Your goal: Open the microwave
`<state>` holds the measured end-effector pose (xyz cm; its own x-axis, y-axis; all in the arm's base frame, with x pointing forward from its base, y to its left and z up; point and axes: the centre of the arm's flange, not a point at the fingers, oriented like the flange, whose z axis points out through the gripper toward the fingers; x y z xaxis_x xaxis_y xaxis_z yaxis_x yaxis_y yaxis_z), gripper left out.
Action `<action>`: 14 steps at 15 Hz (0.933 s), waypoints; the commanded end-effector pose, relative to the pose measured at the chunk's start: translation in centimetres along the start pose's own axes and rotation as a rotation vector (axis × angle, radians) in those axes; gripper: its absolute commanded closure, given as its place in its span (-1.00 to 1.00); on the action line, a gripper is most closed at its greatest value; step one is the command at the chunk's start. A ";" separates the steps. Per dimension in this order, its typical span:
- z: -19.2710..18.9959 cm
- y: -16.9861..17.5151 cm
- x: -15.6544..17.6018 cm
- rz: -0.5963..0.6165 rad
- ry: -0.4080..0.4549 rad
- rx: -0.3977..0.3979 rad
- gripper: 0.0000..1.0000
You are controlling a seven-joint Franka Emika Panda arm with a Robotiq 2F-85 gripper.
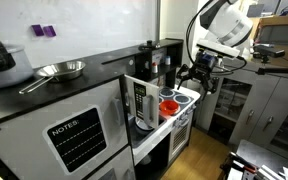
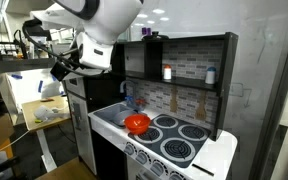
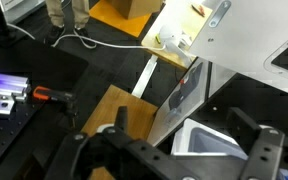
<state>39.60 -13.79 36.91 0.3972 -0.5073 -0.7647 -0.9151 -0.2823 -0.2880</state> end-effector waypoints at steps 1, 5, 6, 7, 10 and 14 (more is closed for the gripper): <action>-1.7 -2.1 -0.9 -0.136 0.082 -0.120 -1.00; -3.2 -4.6 -1.9 -0.287 0.165 -0.262 -1.00; -3.5 -5.0 -2.1 -0.316 0.182 -0.292 -1.00; -3.8 -5.4 -2.3 -0.344 0.200 -0.327 -1.00; -4.9 -6.1 -2.5 -0.415 0.247 -0.432 -1.00; -6.4 -7.1 -2.7 -0.484 0.316 -0.569 -1.00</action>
<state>44.30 -15.05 43.94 0.7772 -0.4514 -0.4385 -0.5721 -0.7970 -0.1935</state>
